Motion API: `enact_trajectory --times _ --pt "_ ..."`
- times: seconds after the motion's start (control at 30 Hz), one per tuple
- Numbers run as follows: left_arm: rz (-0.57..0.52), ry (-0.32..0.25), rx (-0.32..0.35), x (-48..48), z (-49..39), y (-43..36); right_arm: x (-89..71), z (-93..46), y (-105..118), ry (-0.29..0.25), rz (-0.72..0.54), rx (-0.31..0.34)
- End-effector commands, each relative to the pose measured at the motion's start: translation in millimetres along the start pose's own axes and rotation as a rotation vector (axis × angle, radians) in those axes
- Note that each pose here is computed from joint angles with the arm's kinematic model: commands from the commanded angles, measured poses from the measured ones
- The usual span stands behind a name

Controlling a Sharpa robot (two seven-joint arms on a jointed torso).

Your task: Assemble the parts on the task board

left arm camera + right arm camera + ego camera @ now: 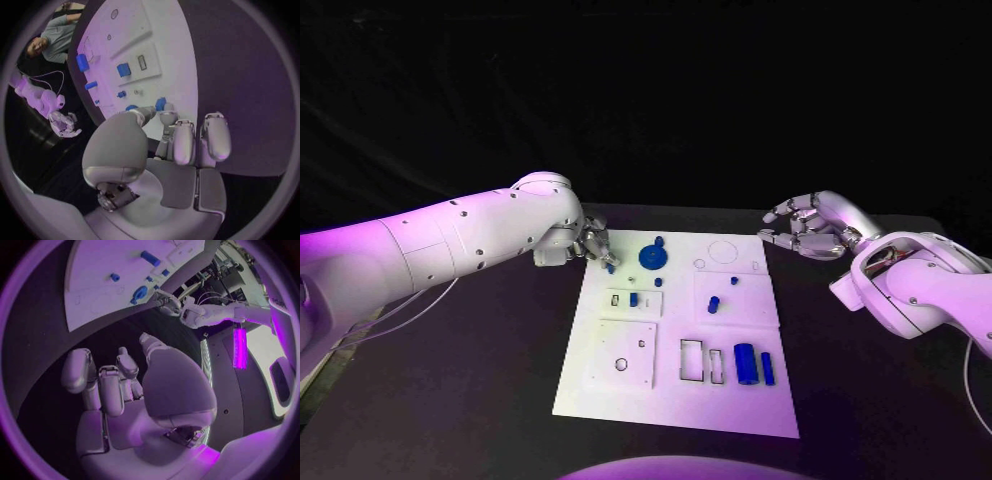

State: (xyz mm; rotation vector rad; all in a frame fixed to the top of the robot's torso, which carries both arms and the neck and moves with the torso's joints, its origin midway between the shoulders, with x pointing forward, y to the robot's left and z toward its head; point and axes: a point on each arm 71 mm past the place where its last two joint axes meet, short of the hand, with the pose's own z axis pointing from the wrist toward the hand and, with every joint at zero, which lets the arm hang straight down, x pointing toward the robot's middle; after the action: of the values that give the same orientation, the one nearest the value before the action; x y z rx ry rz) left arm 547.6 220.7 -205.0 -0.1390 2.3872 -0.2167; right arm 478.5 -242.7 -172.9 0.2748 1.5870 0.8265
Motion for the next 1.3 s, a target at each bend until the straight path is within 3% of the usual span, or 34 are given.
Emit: enact_trajectory --times 0.03,0.37,0.63,0.83,0.97,1.3 --pt "-0.023 0.019 0.021 1.5 0.2 -3.0 1.0 0.1 0.6 0.004 -0.006 -0.007" --pt "-0.098 0.032 0.047 2.2 0.1 -4.1 1.5 0.3 0.4 0.004 -0.005 -0.007" --pt "-0.161 0.019 0.059 3.1 -1.9 0.4 1.6 0.3 0.0 0.004 -0.006 -0.007" --pt "-0.220 0.010 0.083 6.6 -11.6 6.0 1.0 0.1 -0.9 0.003 -0.006 -0.004" --pt "-0.249 0.006 0.107 12.2 -23.0 8.8 0.9 0.2 -1.5 0.002 -0.006 -0.003" --pt "-0.259 -0.015 0.144 30.6 -39.2 6.6 1.6 0.1 -2.6 0.003 -0.004 0.001"
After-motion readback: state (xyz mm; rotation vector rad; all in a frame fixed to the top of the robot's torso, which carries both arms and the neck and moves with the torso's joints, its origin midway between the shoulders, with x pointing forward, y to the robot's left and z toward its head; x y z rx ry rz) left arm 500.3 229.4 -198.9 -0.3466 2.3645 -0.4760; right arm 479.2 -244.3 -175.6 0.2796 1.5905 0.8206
